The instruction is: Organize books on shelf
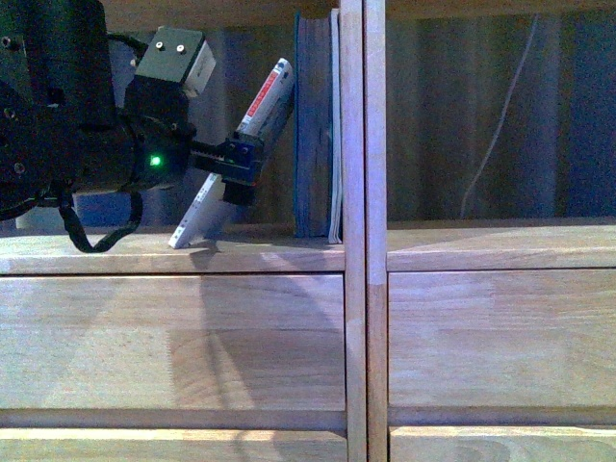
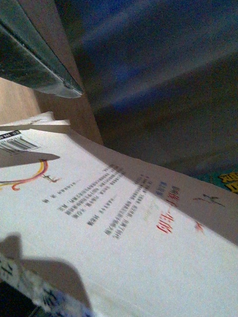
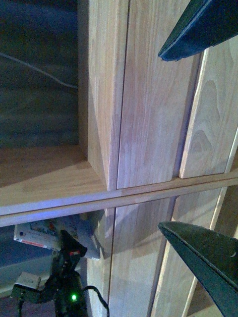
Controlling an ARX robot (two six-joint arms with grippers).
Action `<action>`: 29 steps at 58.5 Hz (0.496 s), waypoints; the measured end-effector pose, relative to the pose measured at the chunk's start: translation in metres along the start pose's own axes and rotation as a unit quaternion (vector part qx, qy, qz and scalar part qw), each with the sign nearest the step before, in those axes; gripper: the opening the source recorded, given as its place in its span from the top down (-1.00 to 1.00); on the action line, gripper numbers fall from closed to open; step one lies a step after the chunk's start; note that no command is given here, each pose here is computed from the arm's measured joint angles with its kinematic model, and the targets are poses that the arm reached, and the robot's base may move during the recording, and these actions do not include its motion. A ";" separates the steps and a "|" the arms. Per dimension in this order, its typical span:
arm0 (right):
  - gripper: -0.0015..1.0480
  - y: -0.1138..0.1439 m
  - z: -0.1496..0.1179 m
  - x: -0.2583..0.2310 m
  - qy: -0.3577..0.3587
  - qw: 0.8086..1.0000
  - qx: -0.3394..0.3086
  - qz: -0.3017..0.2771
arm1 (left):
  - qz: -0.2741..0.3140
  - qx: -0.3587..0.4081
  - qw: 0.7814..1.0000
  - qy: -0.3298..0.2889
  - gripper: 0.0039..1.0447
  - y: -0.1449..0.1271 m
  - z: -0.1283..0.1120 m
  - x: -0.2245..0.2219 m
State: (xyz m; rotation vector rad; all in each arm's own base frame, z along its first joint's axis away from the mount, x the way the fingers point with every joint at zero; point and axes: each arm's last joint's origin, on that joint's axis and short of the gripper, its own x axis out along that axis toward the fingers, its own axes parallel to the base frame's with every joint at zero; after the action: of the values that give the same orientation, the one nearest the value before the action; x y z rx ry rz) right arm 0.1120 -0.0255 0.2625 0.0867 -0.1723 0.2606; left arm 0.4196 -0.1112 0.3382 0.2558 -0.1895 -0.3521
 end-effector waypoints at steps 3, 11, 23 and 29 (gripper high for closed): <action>-0.86 0.000 0.000 0.000 0.000 1.000 0.000 0.000 | 0.001 -0.001 1.000 -0.002 -0.85 -0.002 0.003 0.000; -0.86 0.000 0.000 0.000 0.000 1.000 0.000 0.000 | 0.009 -0.002 1.000 0.006 -0.55 -0.003 0.006 0.001; -0.86 0.000 0.000 0.000 0.000 1.000 0.000 0.000 | 0.032 -0.005 0.999 -0.004 0.16 0.003 0.017 0.012; -0.86 0.000 0.000 0.000 0.000 1.000 0.000 0.000 | 0.035 -0.006 0.999 -0.004 0.47 0.003 0.017 0.017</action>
State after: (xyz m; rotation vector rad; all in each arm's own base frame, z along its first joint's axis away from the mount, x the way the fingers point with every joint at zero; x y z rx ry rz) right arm 0.1120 -0.0255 0.2625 0.0867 -0.1723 0.2606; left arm 0.4324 -0.1186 0.3574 0.2352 -0.2035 -0.2850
